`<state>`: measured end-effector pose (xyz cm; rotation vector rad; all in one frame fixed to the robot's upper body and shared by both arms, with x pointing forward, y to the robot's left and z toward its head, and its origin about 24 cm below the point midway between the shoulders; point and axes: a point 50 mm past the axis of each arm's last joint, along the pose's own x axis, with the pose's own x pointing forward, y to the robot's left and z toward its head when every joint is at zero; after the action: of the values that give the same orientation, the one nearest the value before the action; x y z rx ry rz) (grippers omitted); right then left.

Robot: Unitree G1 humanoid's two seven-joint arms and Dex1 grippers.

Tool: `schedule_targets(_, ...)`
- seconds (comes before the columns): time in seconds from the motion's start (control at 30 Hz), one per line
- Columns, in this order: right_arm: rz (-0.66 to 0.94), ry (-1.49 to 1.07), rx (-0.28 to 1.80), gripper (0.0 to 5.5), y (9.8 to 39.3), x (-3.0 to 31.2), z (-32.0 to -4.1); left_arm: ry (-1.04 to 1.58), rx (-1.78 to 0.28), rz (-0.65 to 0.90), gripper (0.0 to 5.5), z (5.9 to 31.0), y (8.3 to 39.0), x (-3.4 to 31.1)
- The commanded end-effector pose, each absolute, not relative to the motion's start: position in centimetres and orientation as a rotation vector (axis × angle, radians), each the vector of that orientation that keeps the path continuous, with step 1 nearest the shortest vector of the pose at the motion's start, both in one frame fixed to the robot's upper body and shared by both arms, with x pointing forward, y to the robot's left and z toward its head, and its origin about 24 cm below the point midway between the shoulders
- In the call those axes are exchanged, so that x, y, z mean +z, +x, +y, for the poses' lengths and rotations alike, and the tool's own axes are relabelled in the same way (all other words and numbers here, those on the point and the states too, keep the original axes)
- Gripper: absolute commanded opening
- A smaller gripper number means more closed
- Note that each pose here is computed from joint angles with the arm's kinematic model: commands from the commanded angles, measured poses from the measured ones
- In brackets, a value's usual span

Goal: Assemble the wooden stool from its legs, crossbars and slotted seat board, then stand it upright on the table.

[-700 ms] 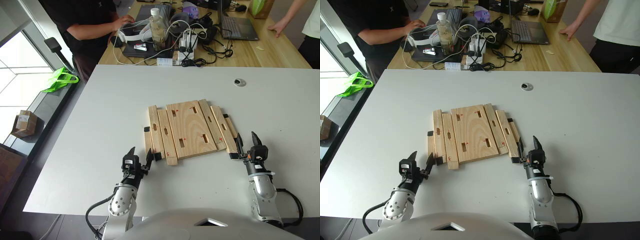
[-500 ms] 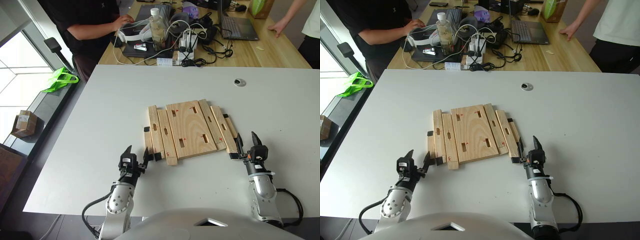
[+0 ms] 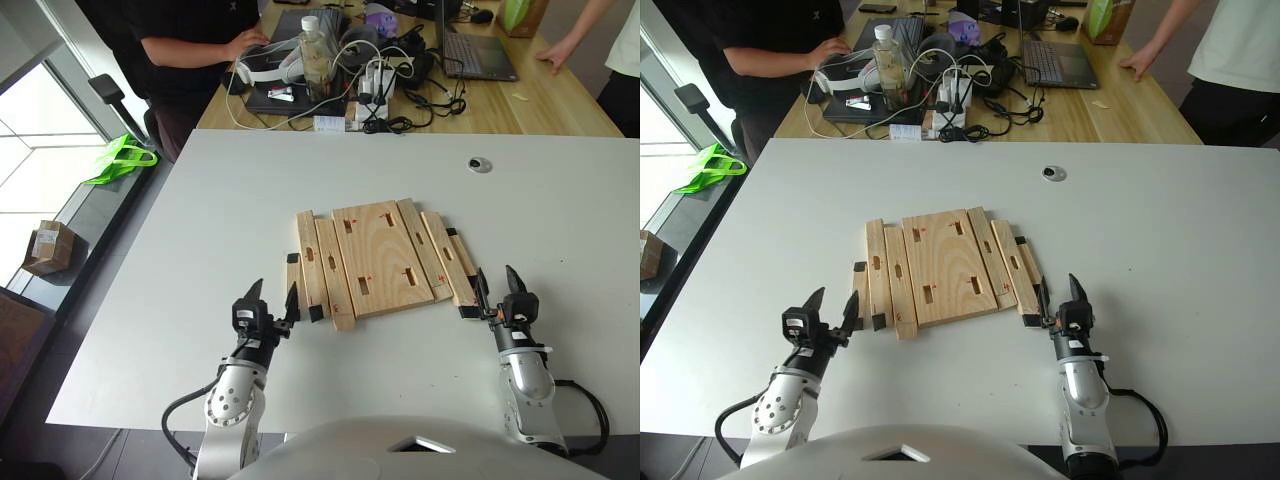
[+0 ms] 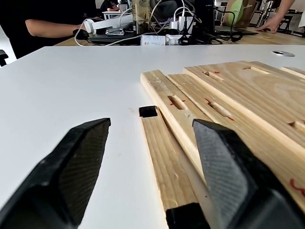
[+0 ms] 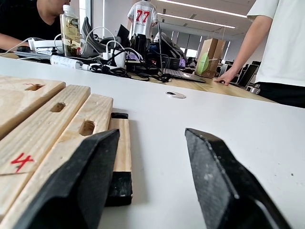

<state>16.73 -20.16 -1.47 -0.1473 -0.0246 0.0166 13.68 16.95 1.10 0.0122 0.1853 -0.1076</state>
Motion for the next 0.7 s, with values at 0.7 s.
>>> schedule_targets(0.7, -0.016, -0.154, 0.027, 2.54, 16.7, -1.4, -20.4, 0.023, -0.094, 0.427, 3.2, 16.7, 11.7, -2.2)
